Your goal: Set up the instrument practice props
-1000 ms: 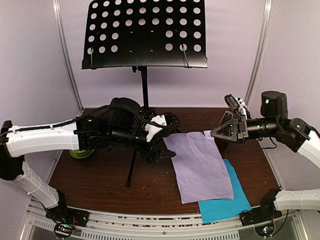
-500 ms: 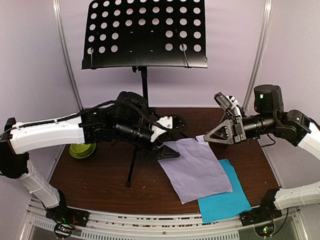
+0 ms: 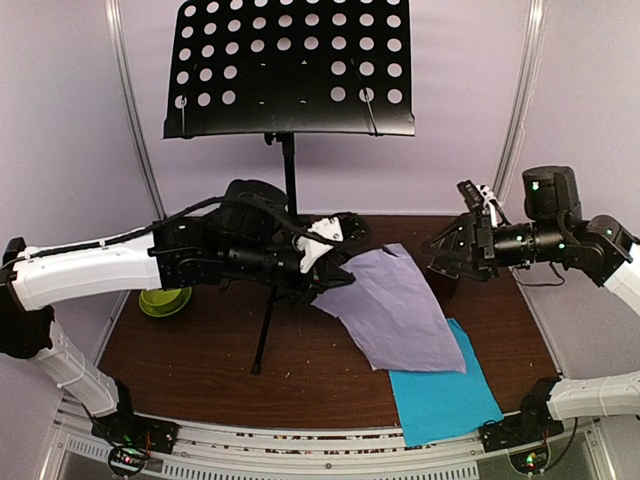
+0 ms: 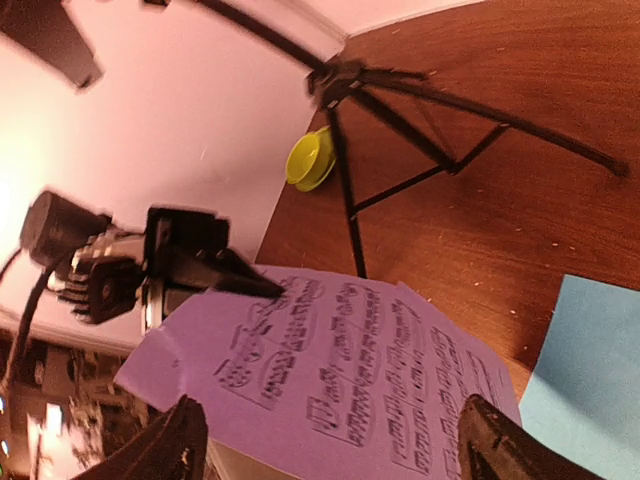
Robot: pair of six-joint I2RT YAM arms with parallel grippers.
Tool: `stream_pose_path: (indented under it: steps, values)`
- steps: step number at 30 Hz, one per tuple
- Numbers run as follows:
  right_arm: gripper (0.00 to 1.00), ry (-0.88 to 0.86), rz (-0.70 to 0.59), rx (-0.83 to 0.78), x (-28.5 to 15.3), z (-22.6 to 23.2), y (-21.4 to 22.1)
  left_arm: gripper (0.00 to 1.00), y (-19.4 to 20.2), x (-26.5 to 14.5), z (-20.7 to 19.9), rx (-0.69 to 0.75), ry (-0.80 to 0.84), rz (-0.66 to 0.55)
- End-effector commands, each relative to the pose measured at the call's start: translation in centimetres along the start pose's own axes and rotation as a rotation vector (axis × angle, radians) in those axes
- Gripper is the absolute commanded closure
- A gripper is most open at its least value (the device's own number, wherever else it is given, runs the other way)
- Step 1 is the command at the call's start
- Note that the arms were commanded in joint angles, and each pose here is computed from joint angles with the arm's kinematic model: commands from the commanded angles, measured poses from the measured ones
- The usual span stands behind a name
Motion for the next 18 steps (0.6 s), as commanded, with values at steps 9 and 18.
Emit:
stream_pose_path:
  steps: [9,18]
  values:
    - [0.11,0.094,-0.285,0.747,-4.7,-5.4,1.1,1.0,-5.5,-4.0,3.6,0.03,-0.303,-0.14]
    - [0.0,0.081,-0.408,0.988,-5.2,-6.8,1.6,1.0,-5.9,-2.6,1.0,0.128,-0.266,-0.128]
Point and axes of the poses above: each gripper's point midway between its finger pads, its own x axis out along the fingers, its own z axis along the line the jaws close on, y = z × x, the point moved 3 cm from there along -x, back along the fingers, and after that the axes turned 10 degrees about -x, right-handed, at the moved point
